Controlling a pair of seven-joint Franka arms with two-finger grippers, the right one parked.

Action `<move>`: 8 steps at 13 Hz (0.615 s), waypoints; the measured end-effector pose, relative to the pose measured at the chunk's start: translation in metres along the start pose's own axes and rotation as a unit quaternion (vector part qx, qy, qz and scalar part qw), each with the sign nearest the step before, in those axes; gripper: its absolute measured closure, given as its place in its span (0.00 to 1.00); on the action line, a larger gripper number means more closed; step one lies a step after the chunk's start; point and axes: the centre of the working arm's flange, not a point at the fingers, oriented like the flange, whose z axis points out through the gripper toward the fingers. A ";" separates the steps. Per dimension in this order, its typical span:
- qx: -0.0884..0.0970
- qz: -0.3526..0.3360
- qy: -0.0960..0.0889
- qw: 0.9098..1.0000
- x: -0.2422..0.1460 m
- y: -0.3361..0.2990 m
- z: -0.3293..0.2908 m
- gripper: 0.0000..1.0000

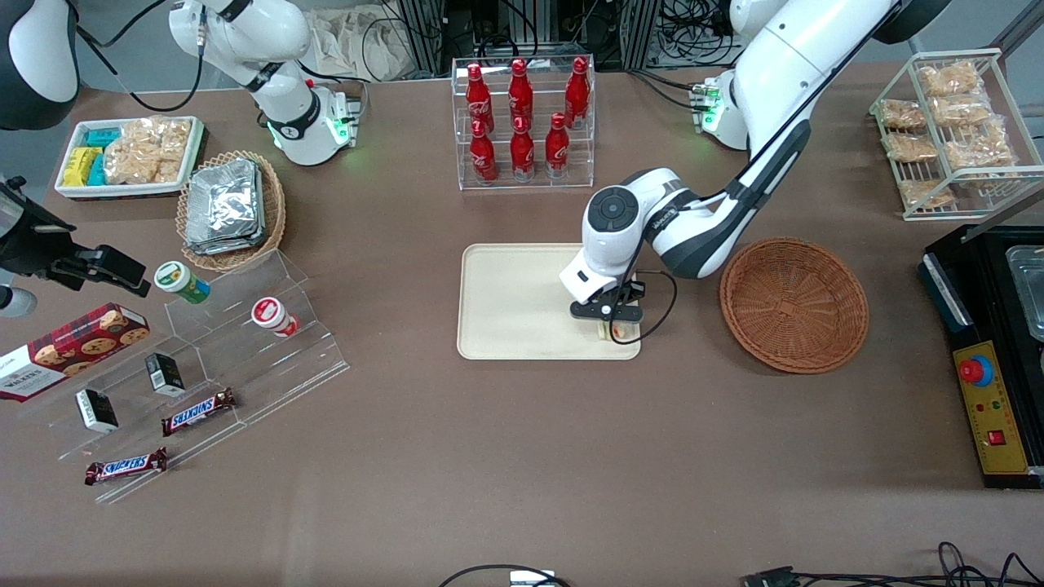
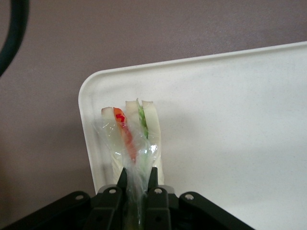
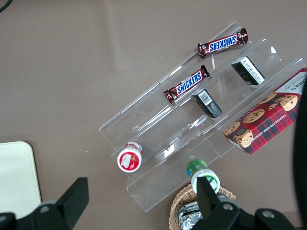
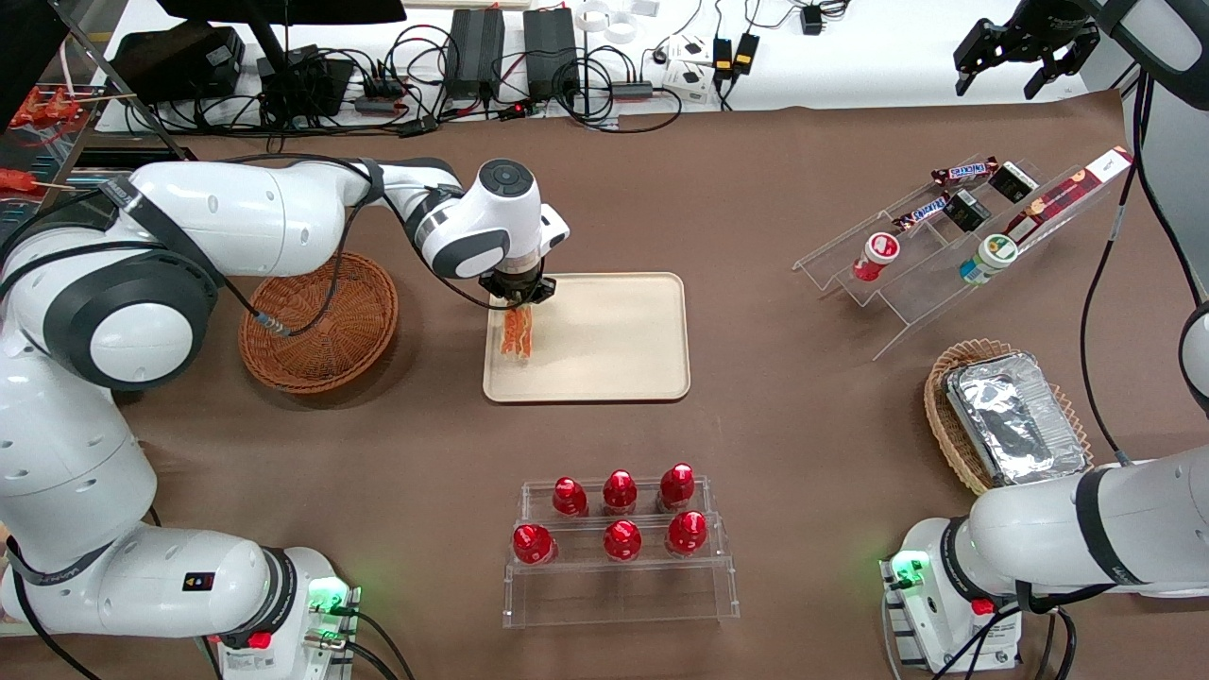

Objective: Place sandwich from basket to tray
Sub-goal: 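Lower the sandwich onto the tray and open the left gripper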

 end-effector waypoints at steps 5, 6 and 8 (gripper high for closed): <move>-0.001 -0.008 0.002 1.000 0.003 -0.003 0.002 0.45; -0.001 -0.008 0.002 1.000 0.003 -0.003 0.002 0.37; -0.001 -0.010 0.003 1.000 0.004 -0.003 0.001 0.14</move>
